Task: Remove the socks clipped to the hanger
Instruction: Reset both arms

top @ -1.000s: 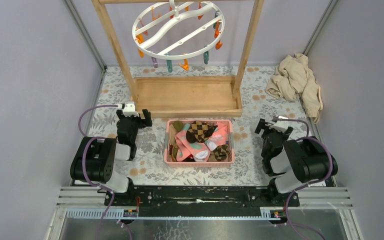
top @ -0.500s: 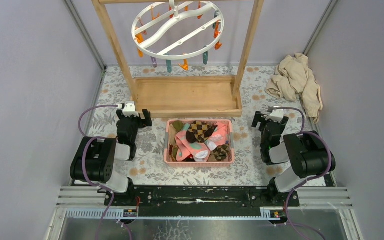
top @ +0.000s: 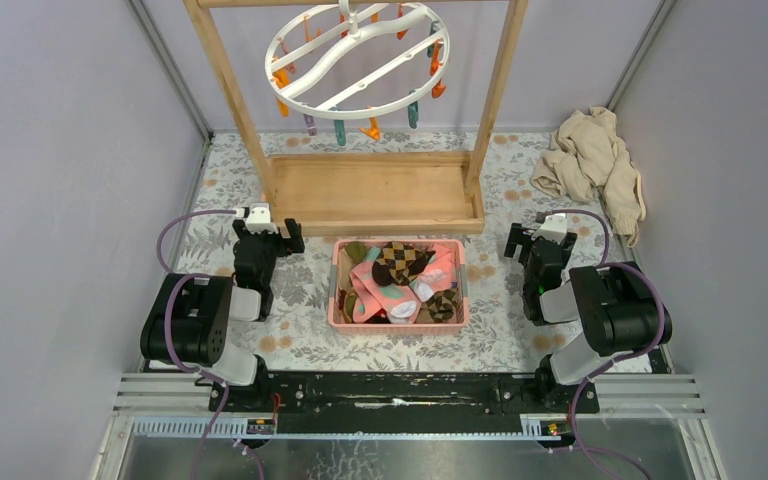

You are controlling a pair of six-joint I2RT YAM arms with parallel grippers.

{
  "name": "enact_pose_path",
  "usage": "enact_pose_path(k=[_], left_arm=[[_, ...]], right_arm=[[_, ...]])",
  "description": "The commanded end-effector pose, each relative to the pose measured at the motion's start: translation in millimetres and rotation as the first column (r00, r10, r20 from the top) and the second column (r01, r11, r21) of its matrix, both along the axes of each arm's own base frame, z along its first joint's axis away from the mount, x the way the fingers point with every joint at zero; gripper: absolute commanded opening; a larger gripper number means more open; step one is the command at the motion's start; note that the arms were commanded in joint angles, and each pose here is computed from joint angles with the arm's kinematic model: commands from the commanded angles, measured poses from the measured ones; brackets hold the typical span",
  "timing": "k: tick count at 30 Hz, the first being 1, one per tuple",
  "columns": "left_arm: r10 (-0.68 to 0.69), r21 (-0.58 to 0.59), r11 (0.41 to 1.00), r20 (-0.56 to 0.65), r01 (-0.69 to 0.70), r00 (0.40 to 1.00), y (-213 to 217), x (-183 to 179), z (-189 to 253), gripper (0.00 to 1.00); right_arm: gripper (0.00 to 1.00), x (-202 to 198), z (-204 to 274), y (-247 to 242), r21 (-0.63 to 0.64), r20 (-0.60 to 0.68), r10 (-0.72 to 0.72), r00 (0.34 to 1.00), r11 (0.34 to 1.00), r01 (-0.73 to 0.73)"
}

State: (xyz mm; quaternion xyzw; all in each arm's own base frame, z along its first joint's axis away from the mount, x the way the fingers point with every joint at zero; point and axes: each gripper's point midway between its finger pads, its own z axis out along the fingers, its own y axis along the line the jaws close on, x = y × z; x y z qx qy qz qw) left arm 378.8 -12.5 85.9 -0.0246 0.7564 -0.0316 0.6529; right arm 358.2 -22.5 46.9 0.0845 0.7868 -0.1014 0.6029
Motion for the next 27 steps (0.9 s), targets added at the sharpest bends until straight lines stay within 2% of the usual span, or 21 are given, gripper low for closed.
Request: enact_pose_path(k=[1, 27], left_arm=[[0.011, 0.022, 1.000, 0.059, -0.012, 0.998, 5.3, 4.0, 13.2, 0.98], [0.011, 0.022, 1.000, 0.058, -0.012, 0.998, 5.3, 3.8, 12.7, 0.98]], right_arm=[[1.00, 8.9, 24.9, 0.7, 0.017, 0.096, 0.002, 0.995, 1.000, -0.003], [1.00, 10.4, 24.4, 1.9, 0.017, 0.092, 0.006, 0.996, 1.000, -0.007]])
